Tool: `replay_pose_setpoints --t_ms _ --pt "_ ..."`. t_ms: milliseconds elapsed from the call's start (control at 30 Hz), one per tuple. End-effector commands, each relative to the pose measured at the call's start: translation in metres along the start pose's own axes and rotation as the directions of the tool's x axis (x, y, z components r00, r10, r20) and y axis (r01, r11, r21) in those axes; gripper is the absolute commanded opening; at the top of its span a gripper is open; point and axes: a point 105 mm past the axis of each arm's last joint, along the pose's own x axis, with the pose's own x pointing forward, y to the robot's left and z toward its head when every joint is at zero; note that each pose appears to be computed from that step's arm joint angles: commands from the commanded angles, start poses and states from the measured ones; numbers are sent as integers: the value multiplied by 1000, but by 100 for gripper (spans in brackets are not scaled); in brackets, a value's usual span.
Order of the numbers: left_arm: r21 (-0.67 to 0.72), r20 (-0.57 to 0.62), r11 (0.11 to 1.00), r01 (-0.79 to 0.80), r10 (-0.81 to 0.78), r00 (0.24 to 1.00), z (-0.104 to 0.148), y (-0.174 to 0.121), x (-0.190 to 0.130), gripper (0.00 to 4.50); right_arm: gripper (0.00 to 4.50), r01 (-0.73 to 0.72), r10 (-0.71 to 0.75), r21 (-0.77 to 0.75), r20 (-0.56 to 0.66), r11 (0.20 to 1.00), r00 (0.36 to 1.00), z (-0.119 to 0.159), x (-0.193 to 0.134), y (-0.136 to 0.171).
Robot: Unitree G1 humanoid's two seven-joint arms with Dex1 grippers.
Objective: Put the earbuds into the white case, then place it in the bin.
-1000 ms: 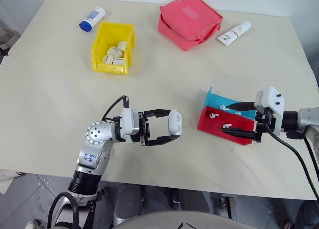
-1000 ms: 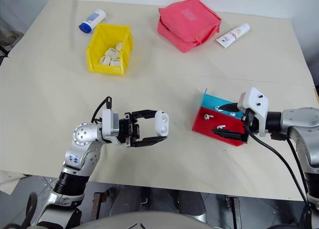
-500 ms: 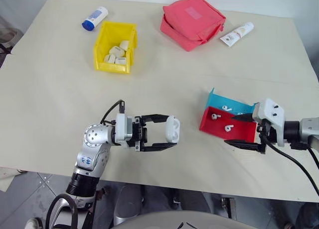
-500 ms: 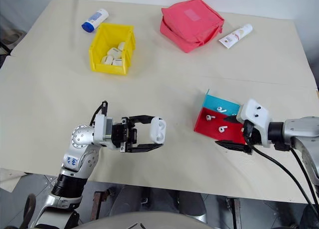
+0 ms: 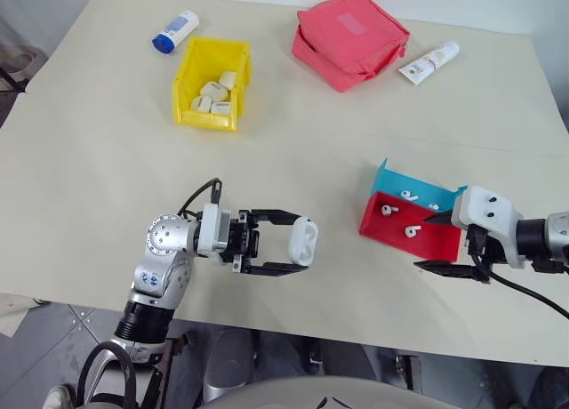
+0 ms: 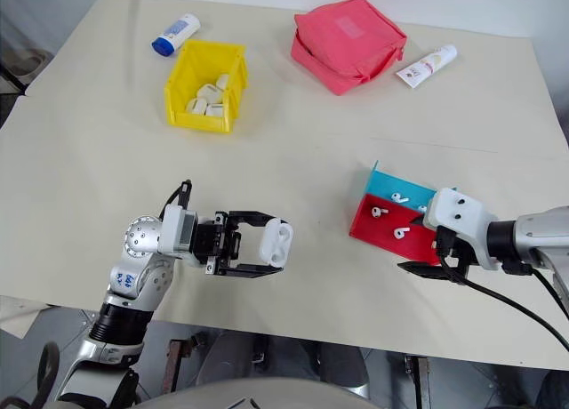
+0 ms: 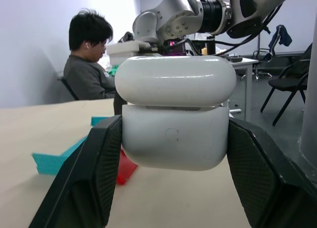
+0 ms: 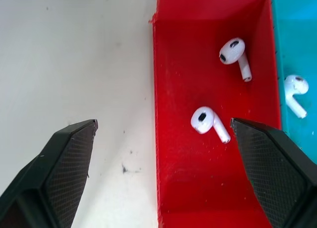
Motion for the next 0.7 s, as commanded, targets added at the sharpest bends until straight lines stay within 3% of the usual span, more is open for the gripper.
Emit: replay_pose_setpoints --t_ms 33,67,400,467,533,700 --pt "16 33 1000 -2 2 999 5 3 0 279 368 47 -48 -62 -16 997 999 9 -12 -5" --pt "16 33 1000 -1 1 999 5 4 0 279 340 55 -57 -66 -22 996 998 9 -13 -5" --pt "11 28 1000 12 -13 1000 2 9 0 279 340 58 -62 -90 -37 994 997 9 -15 -1" --pt "11 29 1000 17 -17 999 2 9 0 279 305 64 -69 -114 -39 991 997 11 -13 -3" --pt "12 29 1000 19 -20 999 2 9 0 279 305 67 -72 -128 -41 990 997 12 -12 -4" --pt "11 26 1000 24 -24 999 1 9 1 279 305 19 -59 -271 -139 962 989 15 -8 -13"
